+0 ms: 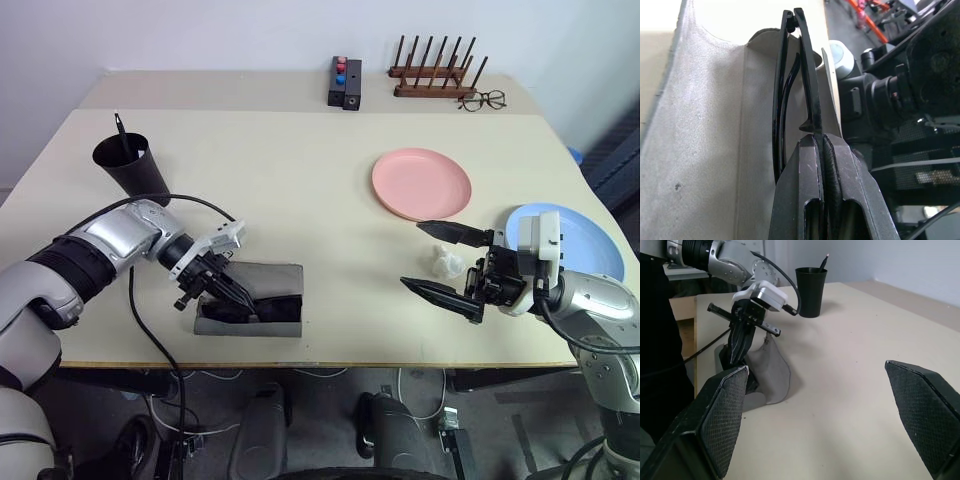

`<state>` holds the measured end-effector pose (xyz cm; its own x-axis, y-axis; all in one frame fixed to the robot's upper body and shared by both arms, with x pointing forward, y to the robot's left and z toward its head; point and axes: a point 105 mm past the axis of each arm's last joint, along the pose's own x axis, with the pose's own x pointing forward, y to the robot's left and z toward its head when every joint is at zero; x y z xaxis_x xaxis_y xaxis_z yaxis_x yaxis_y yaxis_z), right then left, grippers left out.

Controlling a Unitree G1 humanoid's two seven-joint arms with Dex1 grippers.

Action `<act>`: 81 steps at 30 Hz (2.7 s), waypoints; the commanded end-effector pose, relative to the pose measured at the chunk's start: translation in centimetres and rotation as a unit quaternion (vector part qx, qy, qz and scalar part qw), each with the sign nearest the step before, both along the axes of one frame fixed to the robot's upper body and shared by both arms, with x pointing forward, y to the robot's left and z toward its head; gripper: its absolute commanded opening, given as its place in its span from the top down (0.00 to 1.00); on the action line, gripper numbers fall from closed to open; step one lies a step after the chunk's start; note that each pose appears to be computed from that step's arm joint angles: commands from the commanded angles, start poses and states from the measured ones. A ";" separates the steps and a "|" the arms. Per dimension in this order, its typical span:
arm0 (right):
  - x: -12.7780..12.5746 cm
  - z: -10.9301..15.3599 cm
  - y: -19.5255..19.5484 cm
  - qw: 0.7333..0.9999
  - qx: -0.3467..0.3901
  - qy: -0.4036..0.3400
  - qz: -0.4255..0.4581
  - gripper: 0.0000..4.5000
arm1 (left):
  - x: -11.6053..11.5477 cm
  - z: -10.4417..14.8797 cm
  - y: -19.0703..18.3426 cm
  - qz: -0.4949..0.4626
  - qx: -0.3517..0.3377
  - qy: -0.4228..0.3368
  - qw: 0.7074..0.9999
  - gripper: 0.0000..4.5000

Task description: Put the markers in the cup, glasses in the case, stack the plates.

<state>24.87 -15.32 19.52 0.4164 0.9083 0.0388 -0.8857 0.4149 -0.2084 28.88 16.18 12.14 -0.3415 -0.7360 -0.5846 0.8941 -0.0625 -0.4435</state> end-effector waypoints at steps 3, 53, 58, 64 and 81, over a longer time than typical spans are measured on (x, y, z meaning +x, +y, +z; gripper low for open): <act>-0.3 1.3 -0.1 1.000 -0.001 -0.028 -0.002 0.00 | 0.1 0.8 -0.5 -0.006 -0.009 -0.006 1.000 0.99; 0.5 1.5 0.2 0.999 -0.003 -0.032 -0.005 0.00 | 0.4 0.9 0.3 -0.058 -0.011 -0.091 0.994 0.01; 0.6 1.5 0.2 0.999 -0.001 -0.034 -0.004 0.00 | 1.0 2.6 -0.1 -0.040 -0.029 -0.098 0.994 0.01; 0.7 1.6 0.2 0.999 -0.001 -0.037 -0.003 0.00 | 1.7 3.2 0.2 -0.066 -0.017 -0.157 0.985 0.01; 0.8 1.4 0.0 0.999 -0.013 -0.035 0.008 0.00 | -0.4 13.5 0.1 0.060 -0.130 -0.077 0.987 0.99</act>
<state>25.73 -15.24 20.11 0.4052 0.9137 0.0319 -0.8858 0.4010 -0.2338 27.74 16.53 23.23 -0.2108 -0.8641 -0.4570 0.9307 -0.0346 -0.3641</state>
